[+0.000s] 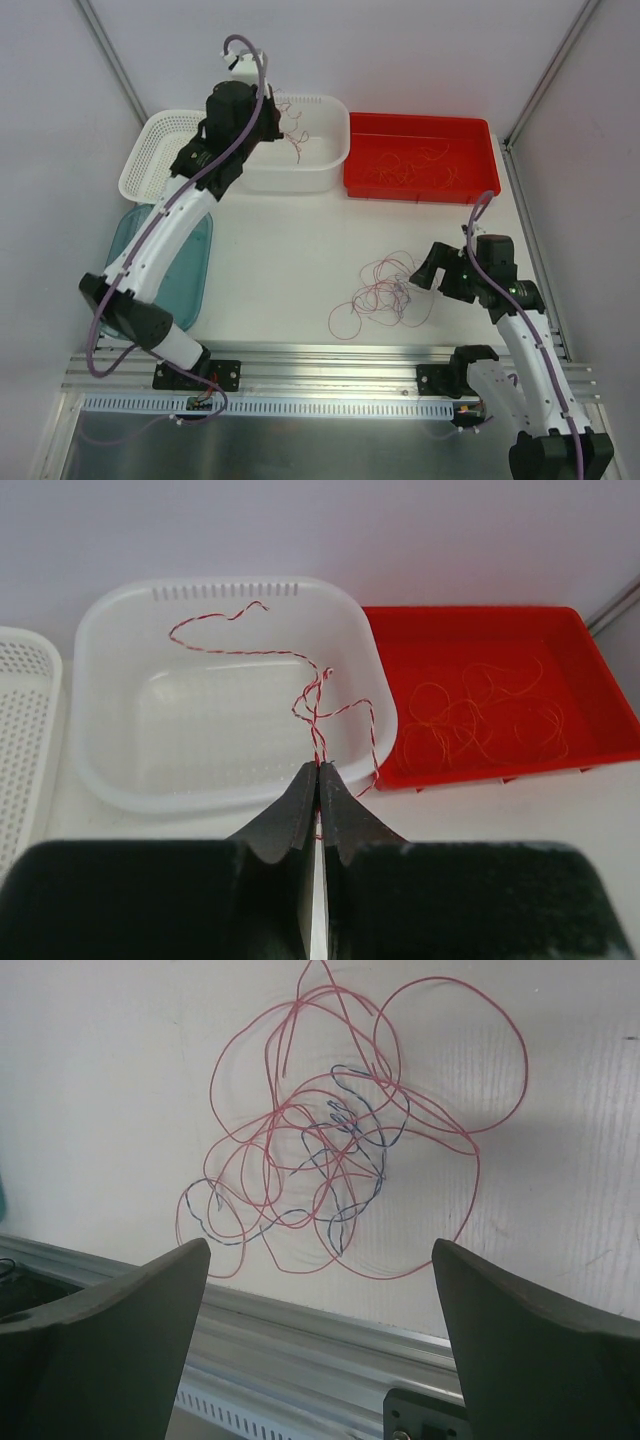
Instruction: Untangle the cables
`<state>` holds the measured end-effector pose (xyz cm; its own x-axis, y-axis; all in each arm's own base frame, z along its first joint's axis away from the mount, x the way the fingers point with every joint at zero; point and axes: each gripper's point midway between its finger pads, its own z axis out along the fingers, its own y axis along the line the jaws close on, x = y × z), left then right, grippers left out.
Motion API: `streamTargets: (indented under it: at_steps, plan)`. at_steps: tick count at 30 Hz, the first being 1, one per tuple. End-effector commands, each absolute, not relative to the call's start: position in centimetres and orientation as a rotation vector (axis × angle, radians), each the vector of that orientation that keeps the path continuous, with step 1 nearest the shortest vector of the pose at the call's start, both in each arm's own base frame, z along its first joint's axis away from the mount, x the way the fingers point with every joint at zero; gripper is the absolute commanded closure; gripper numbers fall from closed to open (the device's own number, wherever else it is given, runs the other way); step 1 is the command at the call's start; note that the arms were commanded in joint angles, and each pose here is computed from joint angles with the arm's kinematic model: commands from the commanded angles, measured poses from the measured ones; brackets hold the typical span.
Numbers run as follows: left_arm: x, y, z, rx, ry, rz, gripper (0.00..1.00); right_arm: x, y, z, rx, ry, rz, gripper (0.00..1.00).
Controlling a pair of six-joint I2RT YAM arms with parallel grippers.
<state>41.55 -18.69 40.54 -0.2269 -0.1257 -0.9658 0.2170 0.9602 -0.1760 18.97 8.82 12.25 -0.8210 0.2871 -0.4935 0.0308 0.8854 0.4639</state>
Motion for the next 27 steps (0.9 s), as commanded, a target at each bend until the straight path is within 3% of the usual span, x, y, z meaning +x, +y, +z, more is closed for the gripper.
streamTargets:
  at_steps: [1,9,10,11,18,22,27]
  plan:
    - [45.8,-18.7,39.9,0.078,1.779,-0.216,1.00,18.5,8.3,15.7,0.165,2.397,0.557,0.01]
    - [55.9,-19.3,33.5,-0.010,1.853,-0.119,0.99,16.7,8.3,18.4,0.123,2.327,0.575,0.00]
    - [56.6,-19.2,32.6,-0.019,1.866,-0.114,0.95,16.6,8.2,18.4,0.122,2.331,0.570,0.00]
    - [57.7,-19.3,31.3,-0.016,1.880,-0.108,0.81,16.5,8.1,18.2,0.125,2.337,0.559,0.01]
    - [57.2,-19.3,31.0,0.067,1.897,-0.127,0.21,16.7,7.8,17.2,0.140,2.367,0.537,0.01]
    - [54.1,-19.3,32.3,0.102,1.906,-0.194,0.02,17.4,7.9,16.6,0.142,2.378,0.536,0.00]
    - [47.1,-19.4,32.5,0.156,1.951,-0.353,0.01,18.8,7.5,16.6,0.145,2.367,0.494,0.01]
